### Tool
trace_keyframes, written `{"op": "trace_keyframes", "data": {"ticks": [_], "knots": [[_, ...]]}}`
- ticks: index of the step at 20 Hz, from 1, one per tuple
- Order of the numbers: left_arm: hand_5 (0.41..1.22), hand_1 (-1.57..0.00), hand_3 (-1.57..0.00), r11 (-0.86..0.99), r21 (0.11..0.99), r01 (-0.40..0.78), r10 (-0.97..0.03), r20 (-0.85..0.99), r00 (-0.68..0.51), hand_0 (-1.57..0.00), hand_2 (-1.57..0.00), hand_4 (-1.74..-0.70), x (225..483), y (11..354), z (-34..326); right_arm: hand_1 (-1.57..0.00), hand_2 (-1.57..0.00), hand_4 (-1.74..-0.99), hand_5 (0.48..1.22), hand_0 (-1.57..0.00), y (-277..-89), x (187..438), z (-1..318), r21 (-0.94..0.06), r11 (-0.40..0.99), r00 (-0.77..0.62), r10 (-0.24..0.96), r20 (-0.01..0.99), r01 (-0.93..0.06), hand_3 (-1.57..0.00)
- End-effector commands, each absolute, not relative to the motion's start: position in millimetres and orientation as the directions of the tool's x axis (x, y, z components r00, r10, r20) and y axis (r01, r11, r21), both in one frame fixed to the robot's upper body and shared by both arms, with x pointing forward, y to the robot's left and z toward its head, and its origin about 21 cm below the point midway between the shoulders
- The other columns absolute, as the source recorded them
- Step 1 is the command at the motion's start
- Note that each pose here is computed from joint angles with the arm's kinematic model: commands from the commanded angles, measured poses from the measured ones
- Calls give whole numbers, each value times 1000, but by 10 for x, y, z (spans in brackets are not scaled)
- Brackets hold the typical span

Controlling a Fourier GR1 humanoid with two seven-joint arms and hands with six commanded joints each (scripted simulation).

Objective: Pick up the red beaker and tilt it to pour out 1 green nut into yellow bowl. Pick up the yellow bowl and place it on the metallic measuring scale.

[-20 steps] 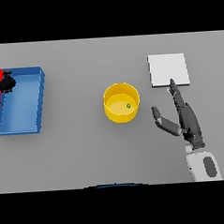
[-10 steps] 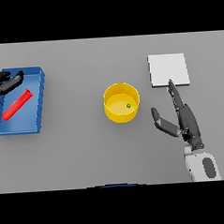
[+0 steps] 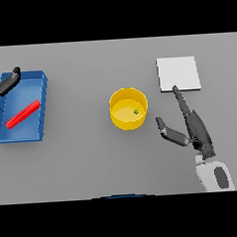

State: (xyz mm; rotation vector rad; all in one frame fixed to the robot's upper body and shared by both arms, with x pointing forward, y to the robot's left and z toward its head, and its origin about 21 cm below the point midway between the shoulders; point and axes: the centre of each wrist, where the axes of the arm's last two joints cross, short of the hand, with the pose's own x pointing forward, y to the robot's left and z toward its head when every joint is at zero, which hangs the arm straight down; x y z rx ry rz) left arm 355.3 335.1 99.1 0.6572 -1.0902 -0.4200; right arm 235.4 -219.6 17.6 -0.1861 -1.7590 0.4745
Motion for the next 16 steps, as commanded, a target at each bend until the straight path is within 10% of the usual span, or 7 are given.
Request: {"op": "trace_keyframes", "data": {"ticks": [1,8,16], "knots": [[685,-24,-19,739,673,-5,-608,671,423,-27,-23,-713,3552,3338,976,1,1,-1137,717,1,-2176,2396,196,-444,880,-264,394,880,-170,1],[665,-4,-3,767,642,1,-589,704,398,-5,-4,-719,3577,3303,957,1,1,-1222,701,1,-2015,2810,619,-867,386,-520,694,498,-315,1],[684,0,0,774,633,13,-586,709,393,0,0,-719,3539,3327,933,1,1,-1212,705,1,-1717,3160,741,-943,-93,-742,643,188,-319,1]]}}
